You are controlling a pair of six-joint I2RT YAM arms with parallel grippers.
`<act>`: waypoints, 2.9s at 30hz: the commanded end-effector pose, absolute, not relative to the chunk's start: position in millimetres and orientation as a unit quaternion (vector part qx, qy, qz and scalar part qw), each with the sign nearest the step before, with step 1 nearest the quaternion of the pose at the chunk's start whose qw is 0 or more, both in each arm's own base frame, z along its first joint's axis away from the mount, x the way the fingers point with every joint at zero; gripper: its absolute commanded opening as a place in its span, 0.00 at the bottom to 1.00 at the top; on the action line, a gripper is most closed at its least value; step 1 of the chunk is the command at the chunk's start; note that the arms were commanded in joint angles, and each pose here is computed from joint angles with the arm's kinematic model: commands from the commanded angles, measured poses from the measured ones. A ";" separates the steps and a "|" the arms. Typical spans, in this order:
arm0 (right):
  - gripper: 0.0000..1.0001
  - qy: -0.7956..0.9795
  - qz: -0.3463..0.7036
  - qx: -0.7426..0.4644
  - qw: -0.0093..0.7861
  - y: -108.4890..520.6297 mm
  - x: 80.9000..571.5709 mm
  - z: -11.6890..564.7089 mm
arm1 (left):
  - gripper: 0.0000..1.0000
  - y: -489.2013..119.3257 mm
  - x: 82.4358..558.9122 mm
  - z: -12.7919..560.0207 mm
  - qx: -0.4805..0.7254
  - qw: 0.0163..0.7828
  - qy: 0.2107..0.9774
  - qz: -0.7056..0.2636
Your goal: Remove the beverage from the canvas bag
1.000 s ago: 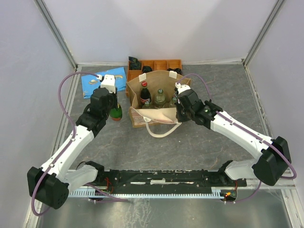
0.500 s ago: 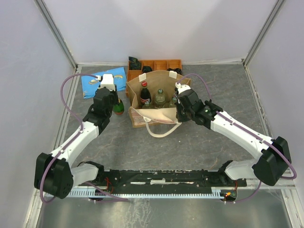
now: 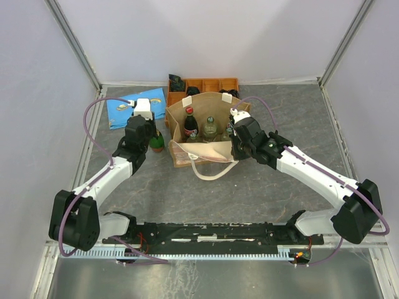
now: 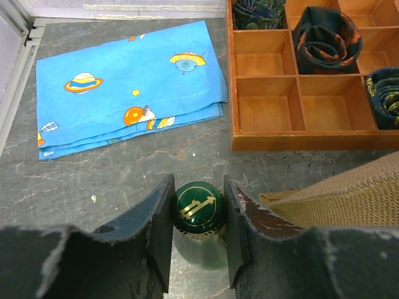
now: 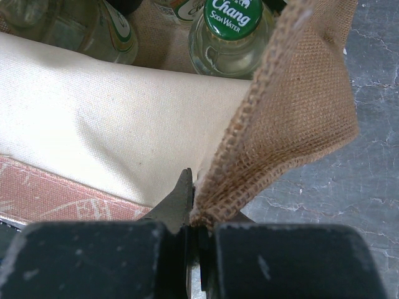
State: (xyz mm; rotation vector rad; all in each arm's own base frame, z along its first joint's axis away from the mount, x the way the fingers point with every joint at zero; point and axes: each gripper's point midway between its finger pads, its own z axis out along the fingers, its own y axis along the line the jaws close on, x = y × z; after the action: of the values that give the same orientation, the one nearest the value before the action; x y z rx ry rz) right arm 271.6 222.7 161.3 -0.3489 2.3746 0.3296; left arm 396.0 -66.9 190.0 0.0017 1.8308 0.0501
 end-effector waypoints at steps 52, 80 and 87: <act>0.12 0.892 0.157 -0.098 0.413 217.6 271.6 195.7 | 0.77 -342.6 361.1 290.8 0.423 0.616 0.591 -0.305; 0.15 0.892 0.158 -0.097 0.412 219.6 273.3 194.6 | 0.99 -375.4 346.0 216.2 0.517 0.552 0.552 -0.351; 0.15 0.893 0.157 -0.097 0.410 219.1 272.8 193.7 | 1.00 -386.8 352.9 205.5 0.515 0.544 0.556 -0.360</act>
State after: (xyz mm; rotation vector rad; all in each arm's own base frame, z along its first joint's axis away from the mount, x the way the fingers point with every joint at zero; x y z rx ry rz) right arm 268.0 215.8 172.0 -0.2458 2.3217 0.3669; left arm 347.1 -374.8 203.7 1.2075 1.3747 -0.8425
